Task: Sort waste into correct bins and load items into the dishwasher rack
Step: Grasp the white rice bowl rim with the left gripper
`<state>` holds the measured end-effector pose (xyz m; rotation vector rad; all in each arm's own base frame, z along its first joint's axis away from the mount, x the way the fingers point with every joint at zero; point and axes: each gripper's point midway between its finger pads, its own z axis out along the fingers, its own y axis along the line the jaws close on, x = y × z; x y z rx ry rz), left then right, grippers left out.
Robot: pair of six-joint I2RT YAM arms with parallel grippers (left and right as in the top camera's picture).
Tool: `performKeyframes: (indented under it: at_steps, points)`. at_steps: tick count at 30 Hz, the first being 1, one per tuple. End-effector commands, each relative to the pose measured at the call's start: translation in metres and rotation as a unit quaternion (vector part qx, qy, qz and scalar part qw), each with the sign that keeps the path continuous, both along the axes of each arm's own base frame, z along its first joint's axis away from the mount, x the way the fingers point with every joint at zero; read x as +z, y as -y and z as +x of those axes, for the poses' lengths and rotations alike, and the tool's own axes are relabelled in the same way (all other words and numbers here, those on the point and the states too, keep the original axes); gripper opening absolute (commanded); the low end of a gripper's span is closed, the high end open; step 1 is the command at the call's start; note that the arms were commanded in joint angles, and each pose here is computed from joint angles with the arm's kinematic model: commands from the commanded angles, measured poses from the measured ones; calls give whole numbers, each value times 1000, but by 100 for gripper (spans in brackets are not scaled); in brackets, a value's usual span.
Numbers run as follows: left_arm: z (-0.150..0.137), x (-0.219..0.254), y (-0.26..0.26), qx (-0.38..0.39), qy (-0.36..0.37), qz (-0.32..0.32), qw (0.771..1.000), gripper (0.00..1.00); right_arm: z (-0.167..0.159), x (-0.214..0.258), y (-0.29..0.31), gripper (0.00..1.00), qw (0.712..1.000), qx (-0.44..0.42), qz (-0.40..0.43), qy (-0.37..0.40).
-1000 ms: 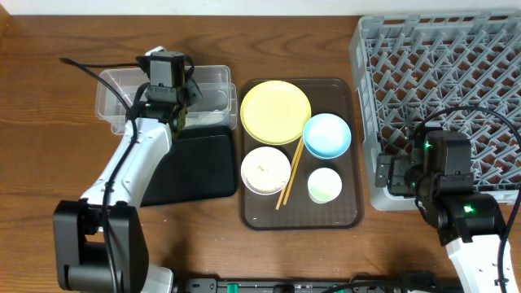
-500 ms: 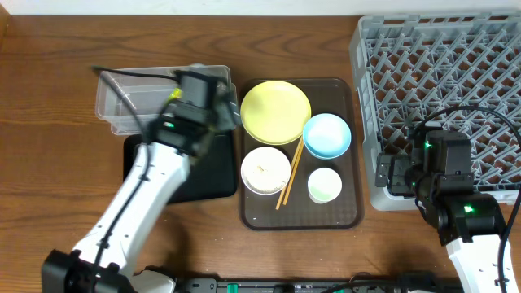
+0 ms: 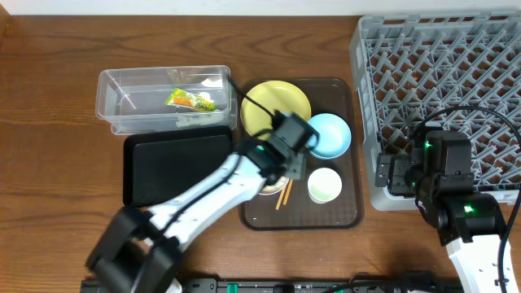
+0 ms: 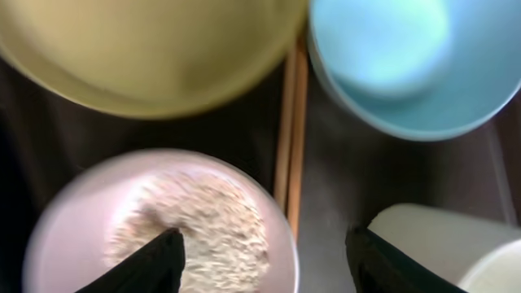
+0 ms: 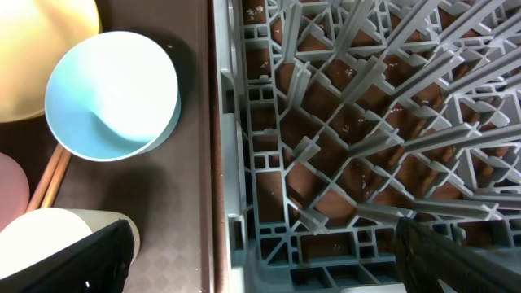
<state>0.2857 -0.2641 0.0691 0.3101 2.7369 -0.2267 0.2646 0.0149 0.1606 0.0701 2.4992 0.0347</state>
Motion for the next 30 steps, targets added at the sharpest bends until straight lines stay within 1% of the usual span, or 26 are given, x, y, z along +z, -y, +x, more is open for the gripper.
performKeyframes:
  at_steps: [1, 6, 8, 12, 14, 15, 18, 21, 23, 26, 28, 30]
  points:
    - [-10, -23, 0, 0, -24, 23, 999, 62, 3, 9, -2, 99, 1000, 5, -3, 11]
    - [-17, -47, -1, 16, -51, 41, 998, 43, 3, 9, -2, 99, 1000, 5, -3, 11]
    - [-17, -47, -1, 16, -51, 42, 998, 32, 2, 8, -2, 99, 1000, 5, -3, 10]
    - [-17, -45, -1, 16, -50, 40, 998, 19, 2, 8, -2, 99, 1000, 5, -4, 10]
    - [-18, -45, -2, 16, -51, 42, 998, 9, 2, 8, -2, 99, 1000, 5, -4, 10]
    - [-19, -44, -2, 16, -52, 42, 998, 7, 2, 8, -2, 99, 1000, 5, -4, 10]
    - [-20, -38, -4, 16, -50, 40, 998, 6, 2, 8, -2, 99, 1000, 5, -4, 10]
    - [-21, -21, -5, 16, -41, 30, 999, 6, 2, 8, -2, 99, 1000, 5, -4, 10]
    - [-23, -4, -7, 13, -31, 20, 999, 6, 2, 9, -2, 99, 1000, 5, -4, 10]
    - [-26, 28, -13, -16, -4, 9, 1000, 6, 2, 9, -2, 99, 1000, 5, -4, 10]
    - [-27, 48, -18, -26, 7, -11, 1000, 6, 2, 9, -2, 99, 1000, 5, -4, 10]
    - [-28, 64, -27, -19, 6, -33, 999, 6, 2, 8, -2, 99, 1000, 5, -4, 10]
